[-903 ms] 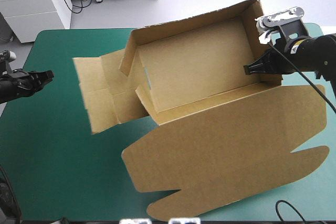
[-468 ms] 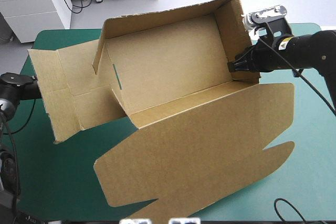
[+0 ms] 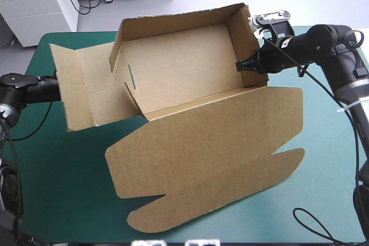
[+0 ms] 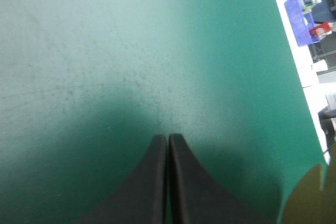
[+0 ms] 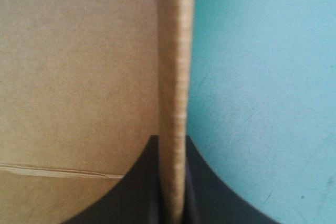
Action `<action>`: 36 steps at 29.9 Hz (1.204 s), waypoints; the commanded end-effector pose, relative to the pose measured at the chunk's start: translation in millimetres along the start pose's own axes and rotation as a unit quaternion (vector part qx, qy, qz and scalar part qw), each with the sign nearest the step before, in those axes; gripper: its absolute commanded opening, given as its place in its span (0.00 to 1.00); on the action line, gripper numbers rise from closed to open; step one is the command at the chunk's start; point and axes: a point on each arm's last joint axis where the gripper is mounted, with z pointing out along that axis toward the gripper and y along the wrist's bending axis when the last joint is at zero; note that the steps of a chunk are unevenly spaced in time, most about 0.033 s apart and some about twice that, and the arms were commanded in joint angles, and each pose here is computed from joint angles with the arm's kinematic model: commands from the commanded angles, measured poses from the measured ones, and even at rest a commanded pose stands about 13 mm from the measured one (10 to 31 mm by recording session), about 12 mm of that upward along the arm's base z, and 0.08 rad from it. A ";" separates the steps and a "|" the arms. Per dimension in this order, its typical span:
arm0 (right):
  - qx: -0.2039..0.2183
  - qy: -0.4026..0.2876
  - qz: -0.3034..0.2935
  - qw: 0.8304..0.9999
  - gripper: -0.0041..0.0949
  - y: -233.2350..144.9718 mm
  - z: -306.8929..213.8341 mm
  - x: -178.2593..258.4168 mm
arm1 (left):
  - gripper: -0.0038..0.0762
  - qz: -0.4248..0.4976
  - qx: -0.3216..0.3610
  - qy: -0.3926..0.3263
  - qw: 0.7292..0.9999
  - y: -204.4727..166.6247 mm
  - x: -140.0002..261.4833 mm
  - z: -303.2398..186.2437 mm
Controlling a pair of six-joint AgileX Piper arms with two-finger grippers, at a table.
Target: Fold the box
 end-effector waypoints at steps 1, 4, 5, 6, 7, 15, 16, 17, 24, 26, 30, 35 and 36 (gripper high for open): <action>-0.008 -0.045 0.007 0.999 0.02 2.6 -3.5 -11.4 | 0.04 0.031 0.072 -0.045 0.996 -40.1 -10.9 -18.6; -0.008 -0.034 0.013 0.999 0.03 -2.4 12.3 -11.7 | 0.04 0.049 0.071 -0.065 0.994 -50.1 -12.4 -25.6; -0.009 -0.034 0.016 0.999 0.03 -3.4 15.6 -12.2 | 0.04 0.054 0.063 -0.077 0.994 -53.7 -13.4 -28.4; -0.009 -0.034 0.015 0.999 0.03 -2.7 18.3 -12.7 | 0.04 0.060 0.056 -0.089 0.993 -57.5 -14.3 -32.0; -0.011 -0.036 0.014 0.999 0.03 -1.3 21.0 -13.3 | 0.04 0.065 0.054 -0.094 0.992 -60.9 -14.1 -34.4; -0.024 -0.070 -0.014 0.997 0.03 23.7 30.0 -20.6 | 0.04 0.106 0.081 -0.088 0.987 -99.6 -4.5 -29.8; -0.024 -0.073 -0.019 0.997 0.03 27.1 31.1 -21.2 | 0.04 0.105 0.080 -0.086 0.987 -102.6 -3.8 -26.4; -0.025 -0.074 -0.021 0.997 0.03 29.0 31.4 -21.4 | 0.04 0.103 0.074 -0.085 0.988 -103.5 -3.3 -23.4; 0.003 -0.067 -0.026 0.997 0.03 27.2 32.4 -20.3 | 0.04 0.097 0.065 -0.074 0.990 -110.3 -0.1 -12.1; 0.003 -0.060 -0.026 0.998 0.03 27.2 32.6 -19.1 | 0.04 0.097 0.066 -0.073 0.990 -110.4 0.1 -12.1; 0.004 -0.056 -0.027 0.998 0.03 27.0 32.7 -18.2 | 0.04 0.097 0.072 -0.067 0.990 -111.4 1.5 -12.1; 0.019 -0.051 -0.034 0.998 0.03 24.4 32.7 -17.4 | 0.04 0.090 0.108 -0.051 0.989 -117.6 4.8 -12.9; 0.020 -0.049 -0.035 0.998 0.03 24.2 32.7 -17.1 | 0.04 0.087 0.122 -0.051 0.987 -120.4 4.7 -13.8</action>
